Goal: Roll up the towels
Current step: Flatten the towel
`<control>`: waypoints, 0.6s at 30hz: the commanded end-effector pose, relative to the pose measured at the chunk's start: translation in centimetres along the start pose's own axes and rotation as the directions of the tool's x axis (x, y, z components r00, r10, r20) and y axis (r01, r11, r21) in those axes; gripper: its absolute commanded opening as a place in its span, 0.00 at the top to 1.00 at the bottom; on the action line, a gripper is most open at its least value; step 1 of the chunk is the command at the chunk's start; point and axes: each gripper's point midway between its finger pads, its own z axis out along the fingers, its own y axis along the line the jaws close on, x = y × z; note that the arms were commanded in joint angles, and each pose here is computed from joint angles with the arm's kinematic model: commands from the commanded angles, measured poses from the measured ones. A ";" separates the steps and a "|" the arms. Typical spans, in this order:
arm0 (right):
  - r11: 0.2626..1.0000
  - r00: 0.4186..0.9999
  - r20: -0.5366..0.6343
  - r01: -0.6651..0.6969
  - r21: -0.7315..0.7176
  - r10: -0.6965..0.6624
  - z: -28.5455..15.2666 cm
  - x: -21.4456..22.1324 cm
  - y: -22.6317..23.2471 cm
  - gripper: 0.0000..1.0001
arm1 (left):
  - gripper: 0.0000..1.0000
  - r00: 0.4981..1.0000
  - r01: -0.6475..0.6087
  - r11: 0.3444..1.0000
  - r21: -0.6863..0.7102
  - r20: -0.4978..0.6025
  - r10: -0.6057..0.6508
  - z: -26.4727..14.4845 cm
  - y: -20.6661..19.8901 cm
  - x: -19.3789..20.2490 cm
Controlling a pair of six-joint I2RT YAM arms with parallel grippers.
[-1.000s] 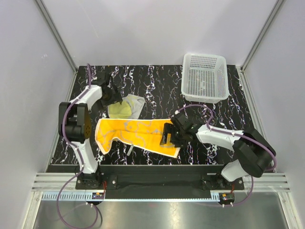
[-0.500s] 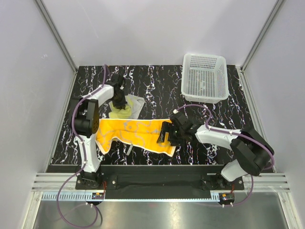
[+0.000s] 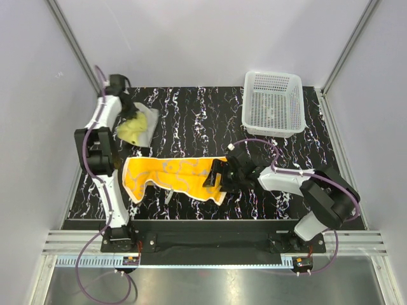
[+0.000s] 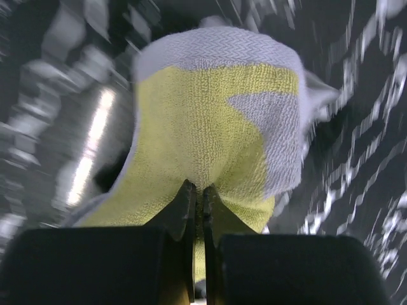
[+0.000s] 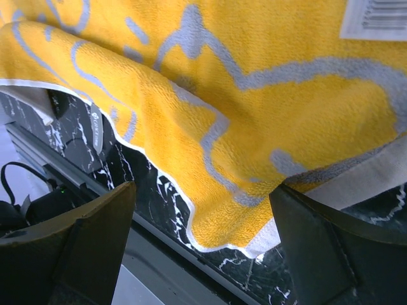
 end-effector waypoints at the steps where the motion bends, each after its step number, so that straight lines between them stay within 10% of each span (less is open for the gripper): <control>1: 0.960 0.986 -0.154 -0.017 0.281 0.062 1.2 5.5 -9.2 0.05 | 1.00 0.977 0.101 0.995 -0.014 0.189 -0.097 -1.9 3.6 -8.4; 4: 0.961 0.982 -0.176 -0.012 0.275 0.063 1.7 5.7 -9.3 0.04 | 1.00 0.952 0.154 0.987 -0.034 0.272 -0.139 -1.2 5.4 -12.4; 6: 0.964 0.981 -0.185 -0.005 0.266 0.056 1.8 5.7 -9.2 0.05 | 0.45 0.951 0.151 0.987 -0.061 0.282 -0.128 0.3 6.1 -13.2; 9: 0.964 0.984 -0.174 0.001 0.266 0.047 1.5 5.5 -9.1 0.04 | 0.06 0.943 0.150 0.988 -0.039 0.305 -0.131 -0.2 5.5 -14.3; 18: 0.939 0.997 -0.069 0.040 0.342 -0.017 -2.0 3.1 -9.0 0.00 | 0.05 0.918 0.239 0.967 -0.084 0.344 -0.197 -11.9 7.0 -10.6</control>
